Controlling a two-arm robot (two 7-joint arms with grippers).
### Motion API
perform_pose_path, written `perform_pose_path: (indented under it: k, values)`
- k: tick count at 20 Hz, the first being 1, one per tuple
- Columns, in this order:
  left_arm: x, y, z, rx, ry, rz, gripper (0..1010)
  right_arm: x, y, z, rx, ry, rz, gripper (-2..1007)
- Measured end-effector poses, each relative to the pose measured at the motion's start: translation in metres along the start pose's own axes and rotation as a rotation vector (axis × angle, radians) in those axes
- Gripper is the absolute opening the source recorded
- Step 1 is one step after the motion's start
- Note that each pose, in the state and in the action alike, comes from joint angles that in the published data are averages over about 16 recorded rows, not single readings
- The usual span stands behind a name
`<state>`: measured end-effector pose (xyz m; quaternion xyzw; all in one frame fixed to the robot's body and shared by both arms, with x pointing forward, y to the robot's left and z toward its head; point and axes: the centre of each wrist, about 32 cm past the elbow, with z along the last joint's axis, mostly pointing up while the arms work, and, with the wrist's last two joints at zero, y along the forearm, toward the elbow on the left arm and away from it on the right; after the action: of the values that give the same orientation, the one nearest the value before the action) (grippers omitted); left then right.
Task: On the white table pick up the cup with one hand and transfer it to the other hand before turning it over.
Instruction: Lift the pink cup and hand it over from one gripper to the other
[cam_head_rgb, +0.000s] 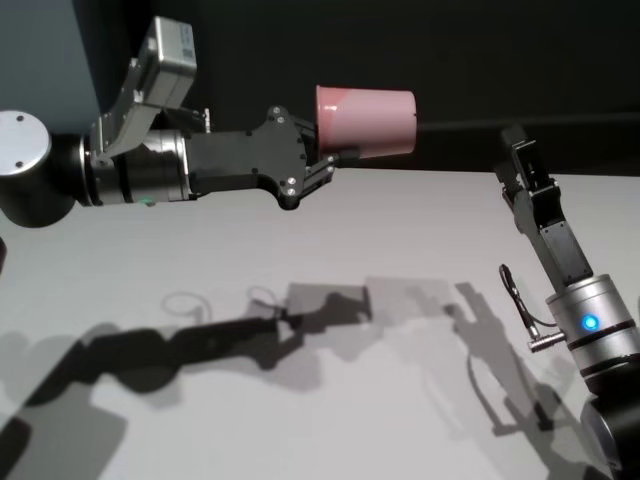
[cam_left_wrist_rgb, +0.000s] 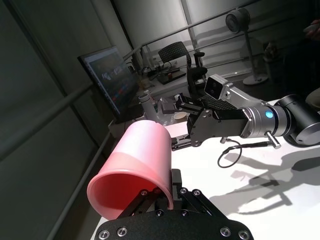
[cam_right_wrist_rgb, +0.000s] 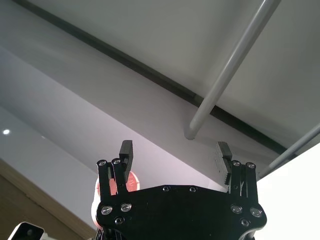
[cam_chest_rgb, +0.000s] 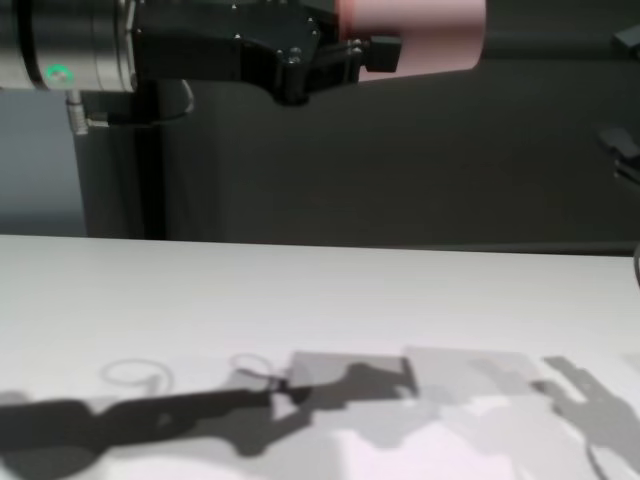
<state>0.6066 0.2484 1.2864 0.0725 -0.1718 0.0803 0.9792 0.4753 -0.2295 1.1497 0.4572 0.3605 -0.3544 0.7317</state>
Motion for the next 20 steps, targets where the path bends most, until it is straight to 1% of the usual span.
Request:
perform_pose_path:
  k: [11,15,20]
  values:
    - [0.0,0.0,0.0,0.0,0.0,0.0,50,-0.0023,0.0208,-0.0179,-0.059,0.07,0.065,1002]
    - [0.0,0.0,0.0,0.0,0.0,0.0,50,-0.0037,0.0271,-0.0223,-0.075,0.082,0.082,1002]
    - [0.0,0.0,0.0,0.0,0.0,0.0,50,-0.0053,0.0325,-0.026,-0.091,0.09,0.098,1002]
